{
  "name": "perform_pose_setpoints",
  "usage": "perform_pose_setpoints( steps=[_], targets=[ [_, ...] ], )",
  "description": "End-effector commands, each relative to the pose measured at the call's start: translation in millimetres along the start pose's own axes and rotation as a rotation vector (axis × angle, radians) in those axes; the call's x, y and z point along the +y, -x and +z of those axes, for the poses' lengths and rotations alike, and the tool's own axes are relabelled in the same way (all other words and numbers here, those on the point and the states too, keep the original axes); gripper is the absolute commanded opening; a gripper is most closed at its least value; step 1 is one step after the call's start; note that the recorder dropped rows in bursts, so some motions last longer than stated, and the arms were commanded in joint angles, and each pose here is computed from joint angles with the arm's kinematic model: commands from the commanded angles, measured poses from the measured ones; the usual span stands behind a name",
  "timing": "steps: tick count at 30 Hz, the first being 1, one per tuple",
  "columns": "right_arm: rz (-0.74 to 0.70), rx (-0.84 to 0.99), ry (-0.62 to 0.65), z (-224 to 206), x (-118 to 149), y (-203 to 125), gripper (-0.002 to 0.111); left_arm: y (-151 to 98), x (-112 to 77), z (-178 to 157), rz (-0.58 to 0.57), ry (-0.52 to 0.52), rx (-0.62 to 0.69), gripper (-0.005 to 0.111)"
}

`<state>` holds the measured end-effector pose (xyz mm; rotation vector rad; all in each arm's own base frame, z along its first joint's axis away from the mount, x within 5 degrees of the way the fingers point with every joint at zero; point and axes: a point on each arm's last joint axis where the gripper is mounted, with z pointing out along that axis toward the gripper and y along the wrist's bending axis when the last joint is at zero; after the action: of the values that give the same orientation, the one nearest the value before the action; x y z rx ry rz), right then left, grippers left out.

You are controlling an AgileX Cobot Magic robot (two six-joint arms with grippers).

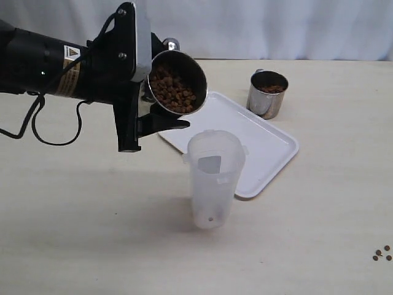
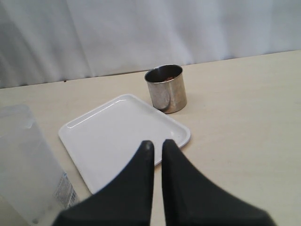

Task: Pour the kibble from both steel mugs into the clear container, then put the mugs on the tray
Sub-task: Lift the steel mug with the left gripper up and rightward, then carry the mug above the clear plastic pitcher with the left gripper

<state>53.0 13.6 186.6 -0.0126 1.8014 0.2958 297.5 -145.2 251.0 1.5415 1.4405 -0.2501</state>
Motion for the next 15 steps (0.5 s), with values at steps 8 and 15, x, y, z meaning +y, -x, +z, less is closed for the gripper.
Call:
perform_pose_setpoints(
  steps=[8, 15],
  targets=[
    [-0.005, -0.009, 0.001, 0.5, -0.1, 0.0, 0.005, 18.5, -2.0, 6.6, 0.129, 0.057, 0.03, 0.0],
    [-0.005, -0.009, 0.001, 0.5, -0.1, 0.0, 0.005, 35.8, -5.0, 1.8, 0.213, 0.11, 0.045, 0.0]
  ],
)
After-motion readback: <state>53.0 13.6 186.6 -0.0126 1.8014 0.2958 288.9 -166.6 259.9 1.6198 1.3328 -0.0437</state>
